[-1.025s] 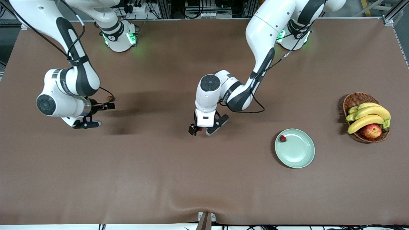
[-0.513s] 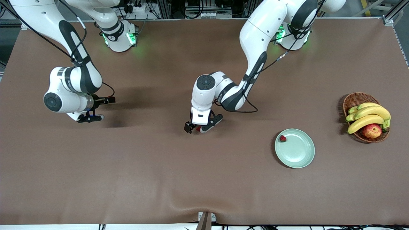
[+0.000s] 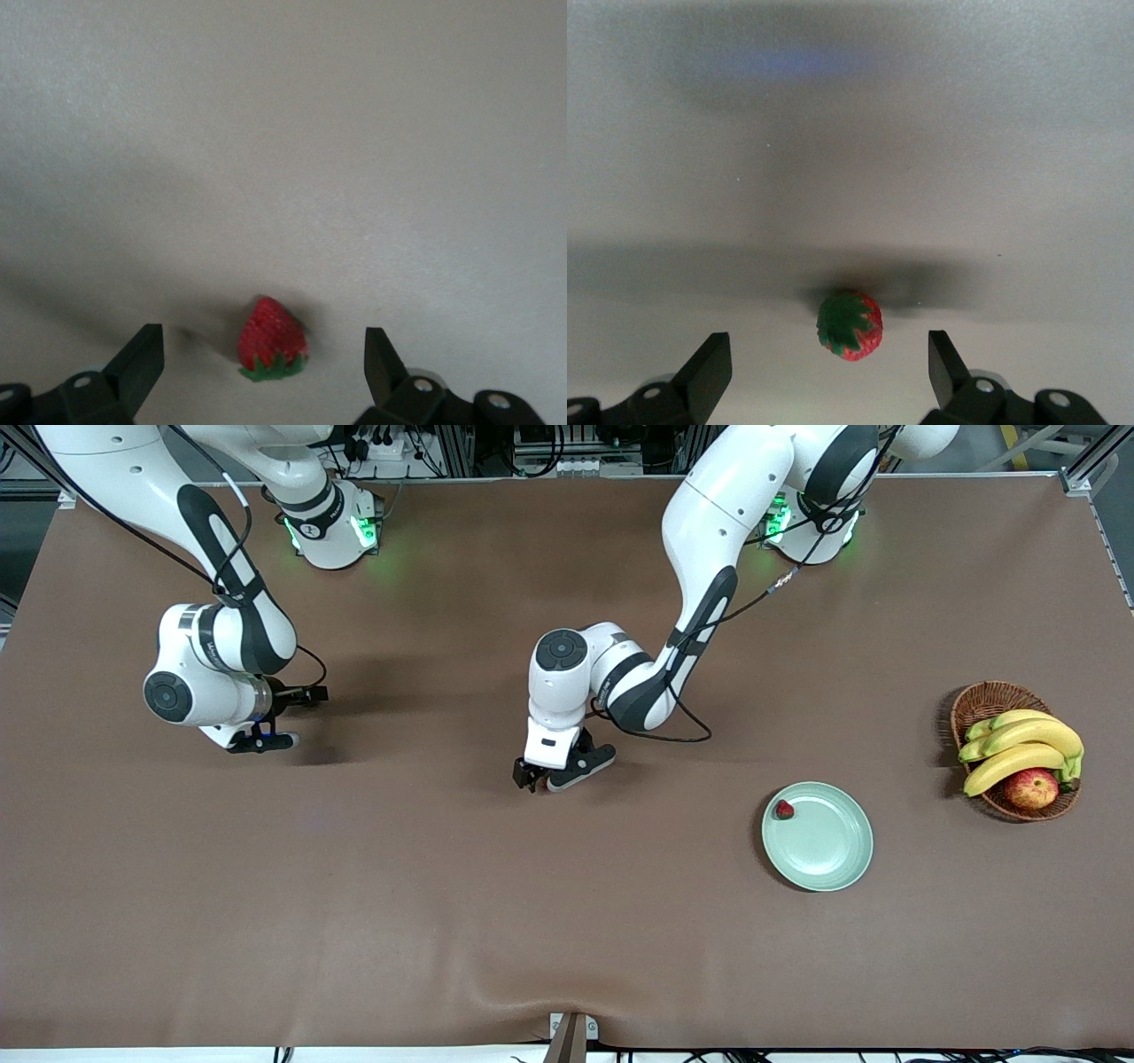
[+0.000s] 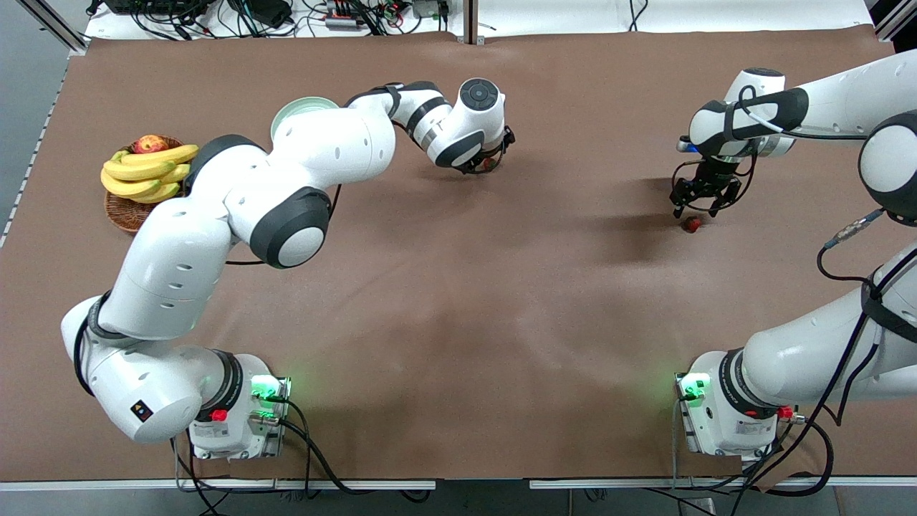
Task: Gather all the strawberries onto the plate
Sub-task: 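Lower the left gripper and grasp the second strawberry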
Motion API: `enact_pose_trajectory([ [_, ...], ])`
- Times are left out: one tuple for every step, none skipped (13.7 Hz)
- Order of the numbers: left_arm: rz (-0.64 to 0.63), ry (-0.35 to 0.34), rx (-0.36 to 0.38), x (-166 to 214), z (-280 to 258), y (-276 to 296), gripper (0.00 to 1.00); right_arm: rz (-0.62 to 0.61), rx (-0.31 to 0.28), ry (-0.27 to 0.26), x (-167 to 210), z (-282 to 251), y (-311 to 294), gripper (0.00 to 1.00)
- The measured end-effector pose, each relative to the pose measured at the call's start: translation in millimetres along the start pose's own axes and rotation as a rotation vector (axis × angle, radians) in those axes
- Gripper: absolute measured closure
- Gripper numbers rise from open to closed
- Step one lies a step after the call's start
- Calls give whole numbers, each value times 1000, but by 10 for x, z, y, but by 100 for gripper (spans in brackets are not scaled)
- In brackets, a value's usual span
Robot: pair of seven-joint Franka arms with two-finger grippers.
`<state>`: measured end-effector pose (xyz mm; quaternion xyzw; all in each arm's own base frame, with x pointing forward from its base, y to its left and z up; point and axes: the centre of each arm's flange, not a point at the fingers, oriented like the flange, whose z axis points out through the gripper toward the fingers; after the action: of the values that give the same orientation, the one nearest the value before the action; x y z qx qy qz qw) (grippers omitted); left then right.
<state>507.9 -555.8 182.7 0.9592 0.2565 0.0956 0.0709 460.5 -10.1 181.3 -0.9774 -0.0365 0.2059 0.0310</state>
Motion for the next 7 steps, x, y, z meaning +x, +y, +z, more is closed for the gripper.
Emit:
enact_pose_trajectory([
  [22,0,5,1,4,-5,0,0,0,1,-12,25,1,2],
  [36,0,6,2,6,-7,0,1,0,-2,-28,55,2,2],
  [40,0,7,1,8,-9,0,3,0,-4,-43,81,11,2],
  [43,-1,8,-1,13,-11,0,5,1,-3,-51,94,23,3],
  [50,-1,10,-3,20,-14,0,8,1,0,-55,108,33,4],
  [68,-2,12,-6,31,-19,0,9,1,0,-60,131,38,4],
  [98,-2,14,-9,42,-24,0,9,1,0,-58,155,41,8],
])
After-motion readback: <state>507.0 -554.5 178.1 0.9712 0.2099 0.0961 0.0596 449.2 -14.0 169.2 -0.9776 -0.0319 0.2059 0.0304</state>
